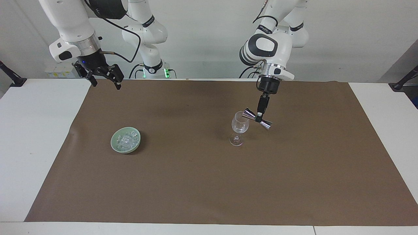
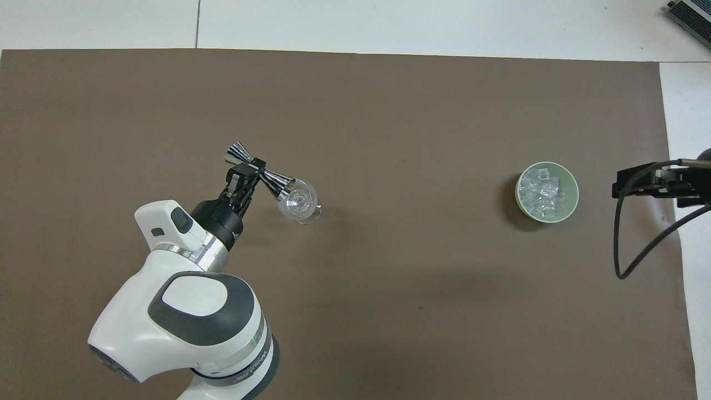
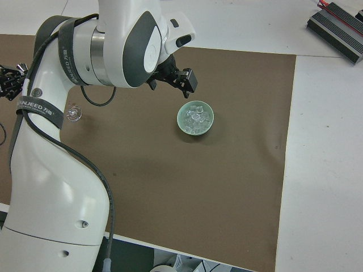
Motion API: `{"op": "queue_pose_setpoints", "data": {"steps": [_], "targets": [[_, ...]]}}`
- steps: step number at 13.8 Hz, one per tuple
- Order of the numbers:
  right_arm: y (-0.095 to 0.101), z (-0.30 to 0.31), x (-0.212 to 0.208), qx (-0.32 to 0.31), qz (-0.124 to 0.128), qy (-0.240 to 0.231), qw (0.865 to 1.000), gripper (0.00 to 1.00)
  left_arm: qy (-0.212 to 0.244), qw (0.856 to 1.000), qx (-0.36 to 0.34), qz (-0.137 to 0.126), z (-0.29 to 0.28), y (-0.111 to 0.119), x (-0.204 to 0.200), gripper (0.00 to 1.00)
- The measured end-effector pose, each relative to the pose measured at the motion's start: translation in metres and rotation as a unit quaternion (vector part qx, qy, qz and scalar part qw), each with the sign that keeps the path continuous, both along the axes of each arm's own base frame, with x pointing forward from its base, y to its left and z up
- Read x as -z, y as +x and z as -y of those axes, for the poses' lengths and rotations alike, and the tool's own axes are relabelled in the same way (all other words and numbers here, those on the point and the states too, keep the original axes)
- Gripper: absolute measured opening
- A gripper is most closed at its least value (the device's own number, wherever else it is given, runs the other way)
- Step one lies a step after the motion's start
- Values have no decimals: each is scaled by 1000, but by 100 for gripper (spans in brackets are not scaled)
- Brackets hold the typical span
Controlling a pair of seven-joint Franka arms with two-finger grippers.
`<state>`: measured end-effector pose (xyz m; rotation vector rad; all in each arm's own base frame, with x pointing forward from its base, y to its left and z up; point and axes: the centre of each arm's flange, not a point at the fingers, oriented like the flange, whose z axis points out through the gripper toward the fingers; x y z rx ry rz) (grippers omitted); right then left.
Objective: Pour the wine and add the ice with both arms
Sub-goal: 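Tilt the jigger over the clear wine glass with the left gripper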
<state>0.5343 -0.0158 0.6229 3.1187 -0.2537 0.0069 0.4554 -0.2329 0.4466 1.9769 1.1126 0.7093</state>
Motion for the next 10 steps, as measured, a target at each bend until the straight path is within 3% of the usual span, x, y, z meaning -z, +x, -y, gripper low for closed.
{"op": "queue_pose_setpoints", "data": {"steps": [10], "targets": [[0, 0, 0, 0, 0, 0, 1000, 100, 26, 1000, 11, 8, 0, -1, 1, 21]]}}
